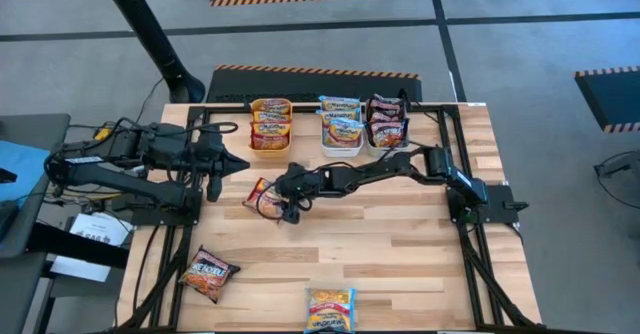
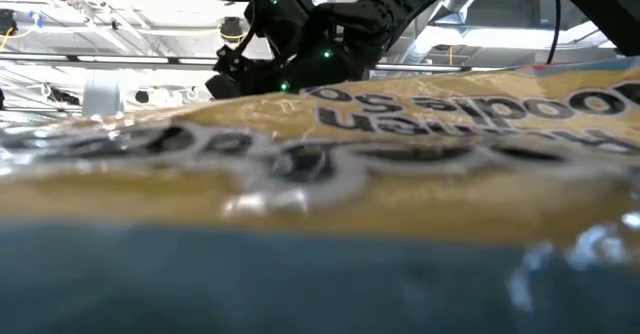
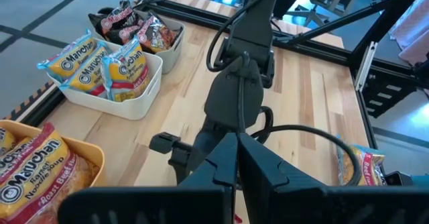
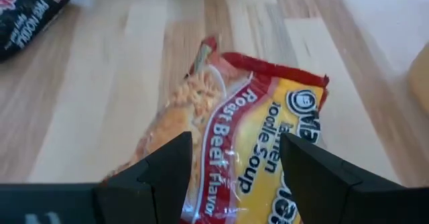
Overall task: Sort Maruchan noodles
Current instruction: Put the red noodle pack into the yellow bin
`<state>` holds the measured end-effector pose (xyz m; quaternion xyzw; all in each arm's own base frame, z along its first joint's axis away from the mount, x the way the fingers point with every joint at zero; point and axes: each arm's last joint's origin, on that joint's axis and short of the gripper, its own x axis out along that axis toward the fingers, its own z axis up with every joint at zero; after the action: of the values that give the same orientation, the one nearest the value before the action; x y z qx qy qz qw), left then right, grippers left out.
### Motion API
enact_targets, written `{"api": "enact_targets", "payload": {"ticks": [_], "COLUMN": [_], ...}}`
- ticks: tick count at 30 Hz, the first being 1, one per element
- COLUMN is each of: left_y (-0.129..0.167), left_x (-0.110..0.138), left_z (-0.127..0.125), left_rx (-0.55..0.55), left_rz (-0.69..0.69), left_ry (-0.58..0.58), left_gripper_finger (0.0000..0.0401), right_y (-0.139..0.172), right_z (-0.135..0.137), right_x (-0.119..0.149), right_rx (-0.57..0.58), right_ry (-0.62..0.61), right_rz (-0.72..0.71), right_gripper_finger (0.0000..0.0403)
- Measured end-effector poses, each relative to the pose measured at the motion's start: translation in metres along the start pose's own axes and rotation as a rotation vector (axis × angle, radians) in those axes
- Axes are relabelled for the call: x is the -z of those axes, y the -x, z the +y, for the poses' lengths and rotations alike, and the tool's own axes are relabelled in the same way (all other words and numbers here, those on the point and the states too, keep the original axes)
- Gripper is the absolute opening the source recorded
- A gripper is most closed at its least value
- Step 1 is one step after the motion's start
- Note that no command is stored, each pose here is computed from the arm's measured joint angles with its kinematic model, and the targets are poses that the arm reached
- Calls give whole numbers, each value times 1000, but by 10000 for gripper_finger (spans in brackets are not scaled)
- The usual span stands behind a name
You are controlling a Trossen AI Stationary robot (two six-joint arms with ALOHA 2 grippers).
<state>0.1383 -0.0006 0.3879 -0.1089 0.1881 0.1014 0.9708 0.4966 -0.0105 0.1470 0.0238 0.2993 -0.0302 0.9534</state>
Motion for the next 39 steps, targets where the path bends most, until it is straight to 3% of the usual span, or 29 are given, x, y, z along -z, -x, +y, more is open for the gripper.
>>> {"api": "enact_targets", "payload": {"ticks": [17,20,30,39], "left_y": [0,0,0,0], "left_x": [0,0,0,0], "left_z": [0,0,0,0], "left_rx": [0,0,0,-1], "left_rz": [0,1,1,3], "left_ry": [0,0,0,-1], "left_gripper_finger": [0,0,0,0], "right_y": [-14,-14,-14,-9], "right_z": [-4,-8,-9,-6], "right_x": [22,23,25,17], "right_rx": [49,59,51,43], "right_ry": [-89,-133,-139,-63], "right_rz": [99,113,124,125], "right_gripper_finger": [237,202,18,5]}}
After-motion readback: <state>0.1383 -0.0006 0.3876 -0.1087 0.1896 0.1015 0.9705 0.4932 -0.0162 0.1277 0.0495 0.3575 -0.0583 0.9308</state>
